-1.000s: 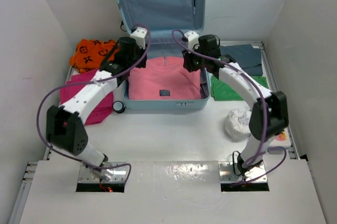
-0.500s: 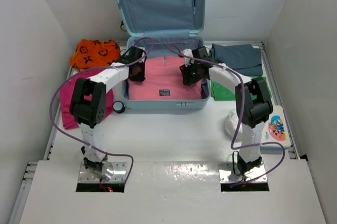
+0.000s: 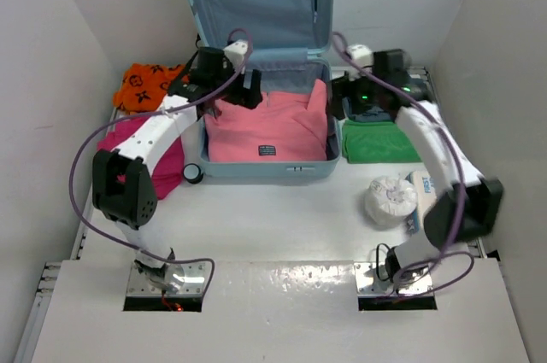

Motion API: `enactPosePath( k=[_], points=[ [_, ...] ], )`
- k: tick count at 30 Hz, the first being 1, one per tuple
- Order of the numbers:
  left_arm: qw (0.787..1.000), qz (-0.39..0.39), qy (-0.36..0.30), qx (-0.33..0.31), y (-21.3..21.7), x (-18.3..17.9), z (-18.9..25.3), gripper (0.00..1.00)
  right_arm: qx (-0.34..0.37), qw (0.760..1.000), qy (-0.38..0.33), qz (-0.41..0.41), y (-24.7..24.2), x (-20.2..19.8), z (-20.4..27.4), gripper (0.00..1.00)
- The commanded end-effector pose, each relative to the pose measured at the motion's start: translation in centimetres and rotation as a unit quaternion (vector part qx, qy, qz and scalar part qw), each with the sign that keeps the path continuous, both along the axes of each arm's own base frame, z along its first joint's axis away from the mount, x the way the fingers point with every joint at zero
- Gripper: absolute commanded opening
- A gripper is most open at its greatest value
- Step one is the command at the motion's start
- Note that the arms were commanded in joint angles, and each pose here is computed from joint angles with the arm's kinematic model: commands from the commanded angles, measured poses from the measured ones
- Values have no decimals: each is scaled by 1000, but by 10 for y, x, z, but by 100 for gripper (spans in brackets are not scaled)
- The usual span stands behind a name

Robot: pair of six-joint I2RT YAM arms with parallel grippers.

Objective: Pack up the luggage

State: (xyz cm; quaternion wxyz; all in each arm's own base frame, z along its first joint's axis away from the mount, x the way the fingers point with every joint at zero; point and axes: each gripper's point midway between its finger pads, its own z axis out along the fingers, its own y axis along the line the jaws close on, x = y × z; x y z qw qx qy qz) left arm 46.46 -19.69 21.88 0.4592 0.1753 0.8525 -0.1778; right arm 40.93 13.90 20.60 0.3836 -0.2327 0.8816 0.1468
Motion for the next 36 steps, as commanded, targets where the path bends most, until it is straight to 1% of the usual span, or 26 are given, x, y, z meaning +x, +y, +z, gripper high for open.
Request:
enactPosePath(
  k=[1,2,4,5,6,7,8,9,10,11,13,14,15,17,18,19,21,24,25,27,28,32,33,34,35,36],
  points=[
    [983,-157,-95,-10,-71,-40,62,96,-20,997,15,-68,-50,-43,14,80],
    [976,-196,-94,-10,-99,-64,60,95,-31,990,21,-134,-85,-60,9,81],
    [968,-239,-79,-11,-129,-93,50,93,-34,981,35,-190,-116,-84,8,82],
    [959,-278,-59,-8,-155,-119,36,92,-45,974,50,-217,-132,-101,-5,82],
    [956,-291,-37,-8,-170,-129,19,92,-42,962,59,-262,-155,-109,-8,82],
    [953,-302,-23,-7,-181,-138,9,92,-40,958,49,-279,-163,-119,-1,83],
    [945,-328,-1,-13,-201,-159,-3,90,-44,953,58,-294,-171,-128,-8,83],
    [942,-335,5,-17,-213,-165,-4,90,-42,950,46,-307,-176,-138,-4,83],
    [936,-351,18,-15,-234,-175,-16,90,-44,941,63,-330,-190,-150,-11,83],
    [932,-360,31,-8,-241,-182,-31,90,-44,939,67,-336,-193,-155,-11,83],
    [928,-371,29,-3,-261,-188,-34,90,-42,928,79,-362,-203,-173,-13,83],
    [925,-377,37,10,-270,-188,-52,90,-41,923,82,-374,-209,-178,-13,83],
    [923,-383,25,10,-285,-193,-47,90,-35,922,80,-378,-209,-182,-12,83],
    [919,-393,27,12,-302,-196,-56,90,-31,913,82,-397,-216,-193,-12,83],
    [916,-398,52,16,-311,-203,-77,90,-28,911,88,-401,-217,-195,-14,83],
    [916,-399,45,2,-323,-198,-67,90,-18,909,93,-405,-216,-201,-13,83],
    [913,-402,67,-12,-340,-200,-77,90,-8,907,90,-411,-216,-202,-9,83],
    [911,-401,87,-34,-353,-200,-80,90,4,901,86,-426,-218,-205,-3,83],
    [908,-407,89,-49,-357,-197,-73,90,9,901,82,-427,-218,-205,0,83],
    [903,-410,103,-71,-364,-195,-75,92,13,899,75,-431,-219,-206,4,83],
    [901,-416,98,-77,-368,-195,-73,92,17,901,74,-428,-217,-206,5,83],
    [899,-418,100,-82,-378,-197,-78,92,14,901,72,-427,-219,-206,8,83],
    [900,-415,105,-83,-381,-195,-88,92,11,902,72,-426,-220,-206,8,83],
    [896,-423,112,-82,-383,-202,-93,92,13,901,73,-427,-220,-205,7,83],
    [896,-421,110,-88,-387,-201,-91,92,13,900,75,-428,-221,-205,6,83],
    [894,-425,115,-85,-391,-206,-103,92,12,901,75,-428,-221,-205,6,83]
  ],
)
